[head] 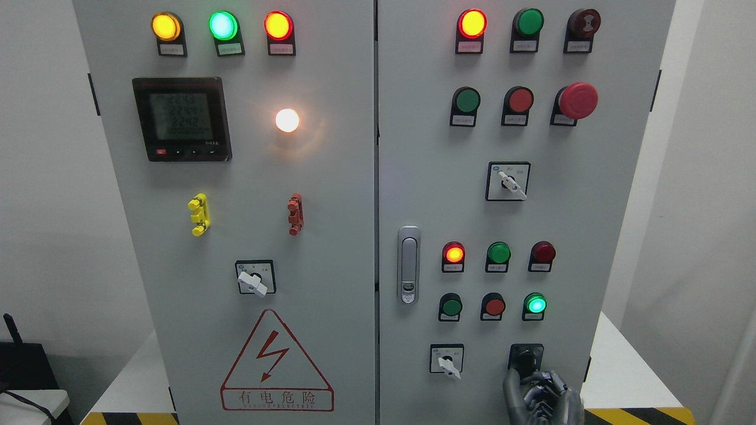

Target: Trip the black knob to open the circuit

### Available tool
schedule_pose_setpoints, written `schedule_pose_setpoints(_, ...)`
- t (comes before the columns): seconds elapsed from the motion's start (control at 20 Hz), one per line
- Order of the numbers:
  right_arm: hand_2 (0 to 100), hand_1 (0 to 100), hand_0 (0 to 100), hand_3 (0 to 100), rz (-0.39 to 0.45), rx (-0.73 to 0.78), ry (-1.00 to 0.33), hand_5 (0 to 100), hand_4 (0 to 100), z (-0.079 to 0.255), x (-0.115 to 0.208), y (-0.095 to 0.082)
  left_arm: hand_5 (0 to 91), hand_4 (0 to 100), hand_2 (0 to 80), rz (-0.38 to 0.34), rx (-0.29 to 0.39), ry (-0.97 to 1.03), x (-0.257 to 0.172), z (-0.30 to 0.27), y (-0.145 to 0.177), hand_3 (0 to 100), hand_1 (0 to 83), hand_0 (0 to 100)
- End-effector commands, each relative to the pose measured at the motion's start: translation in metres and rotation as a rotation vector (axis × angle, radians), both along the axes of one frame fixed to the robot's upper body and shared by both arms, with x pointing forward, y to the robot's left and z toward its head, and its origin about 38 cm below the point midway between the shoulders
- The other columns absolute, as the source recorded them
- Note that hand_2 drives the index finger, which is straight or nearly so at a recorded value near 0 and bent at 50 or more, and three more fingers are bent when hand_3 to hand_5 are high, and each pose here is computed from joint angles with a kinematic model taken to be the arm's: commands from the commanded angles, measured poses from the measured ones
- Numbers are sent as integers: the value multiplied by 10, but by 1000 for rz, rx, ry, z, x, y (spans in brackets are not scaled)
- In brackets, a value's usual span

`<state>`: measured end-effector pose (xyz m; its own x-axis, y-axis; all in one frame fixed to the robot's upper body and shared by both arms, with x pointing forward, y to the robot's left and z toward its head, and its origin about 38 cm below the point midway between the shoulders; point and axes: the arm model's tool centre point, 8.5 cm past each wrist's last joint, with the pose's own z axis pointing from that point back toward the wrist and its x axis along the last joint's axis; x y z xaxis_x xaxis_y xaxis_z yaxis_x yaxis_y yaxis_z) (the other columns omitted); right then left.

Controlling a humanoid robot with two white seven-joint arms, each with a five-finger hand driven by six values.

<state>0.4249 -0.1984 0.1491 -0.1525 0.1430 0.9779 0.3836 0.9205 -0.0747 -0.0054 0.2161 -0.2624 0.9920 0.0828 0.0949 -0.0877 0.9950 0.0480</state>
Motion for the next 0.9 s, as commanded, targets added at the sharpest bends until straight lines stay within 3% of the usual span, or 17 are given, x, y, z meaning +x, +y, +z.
schedule_pose_setpoints(0.0, 604, 715, 416, 930, -1, -3, 3, 960, 947, -1, 0, 0, 0, 0, 0, -33, -1, -8, 5, 0, 0, 0, 389, 120)
schedule_pose_setpoints(0.85, 565, 741, 398, 920, -12, -53, -2, 958, 943, 0, -2, 0, 0, 0, 0, -34, -1, -8, 5, 0, 0, 0, 389, 120)
